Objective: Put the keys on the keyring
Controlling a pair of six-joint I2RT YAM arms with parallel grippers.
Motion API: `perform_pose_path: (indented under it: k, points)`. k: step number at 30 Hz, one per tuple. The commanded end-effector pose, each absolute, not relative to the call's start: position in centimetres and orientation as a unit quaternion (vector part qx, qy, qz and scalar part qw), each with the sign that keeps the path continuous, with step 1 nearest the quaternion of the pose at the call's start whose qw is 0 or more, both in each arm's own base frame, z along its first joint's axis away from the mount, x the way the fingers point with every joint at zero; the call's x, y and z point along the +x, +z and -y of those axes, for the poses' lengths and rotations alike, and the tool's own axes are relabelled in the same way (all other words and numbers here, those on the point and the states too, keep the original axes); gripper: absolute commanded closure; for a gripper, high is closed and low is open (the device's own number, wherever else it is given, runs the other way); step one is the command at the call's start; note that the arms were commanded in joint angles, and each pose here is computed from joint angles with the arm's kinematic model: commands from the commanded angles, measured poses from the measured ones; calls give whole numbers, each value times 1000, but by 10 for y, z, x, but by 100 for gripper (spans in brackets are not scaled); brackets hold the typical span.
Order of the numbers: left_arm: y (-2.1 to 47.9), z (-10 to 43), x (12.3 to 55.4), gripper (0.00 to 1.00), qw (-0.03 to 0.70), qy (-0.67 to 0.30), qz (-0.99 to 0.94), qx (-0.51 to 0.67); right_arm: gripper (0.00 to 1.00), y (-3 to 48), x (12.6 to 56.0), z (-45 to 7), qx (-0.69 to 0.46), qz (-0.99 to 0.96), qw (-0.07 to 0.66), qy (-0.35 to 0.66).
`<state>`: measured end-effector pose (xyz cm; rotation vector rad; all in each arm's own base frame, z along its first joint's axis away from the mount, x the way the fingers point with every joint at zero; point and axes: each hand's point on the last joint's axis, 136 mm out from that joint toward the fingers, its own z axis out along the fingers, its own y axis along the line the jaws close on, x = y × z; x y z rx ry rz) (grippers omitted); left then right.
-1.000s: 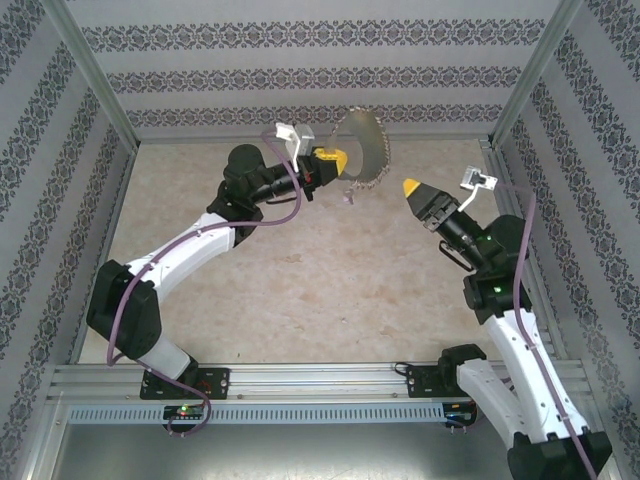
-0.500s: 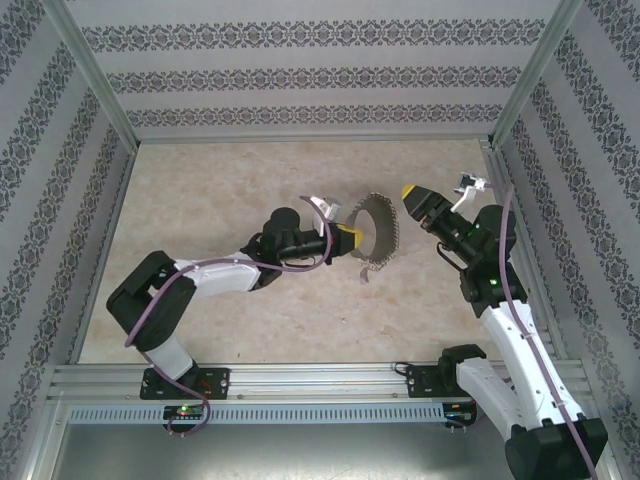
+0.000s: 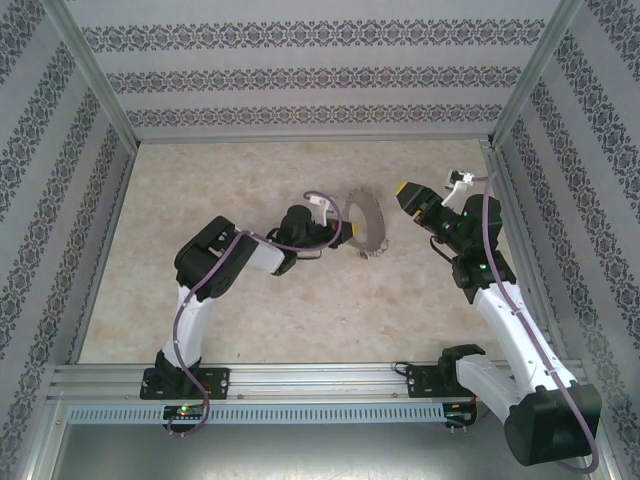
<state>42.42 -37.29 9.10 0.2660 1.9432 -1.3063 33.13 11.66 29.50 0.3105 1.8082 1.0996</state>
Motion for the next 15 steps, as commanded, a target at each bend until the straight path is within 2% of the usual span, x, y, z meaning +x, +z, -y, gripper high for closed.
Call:
perform_pose_path:
  k: [1,6,15]
  points:
    - [139,370,457,100,439,-537,-713,106,44,300,335,-114,116,-733,500,446]
    - [129,358,485,100,445,-535,-713,83,44,294,335,-115,117,-735,494,449]
    - [130,342,510,100,472,-509,-718,61,44,288,334,-117,117,-738,488,452]
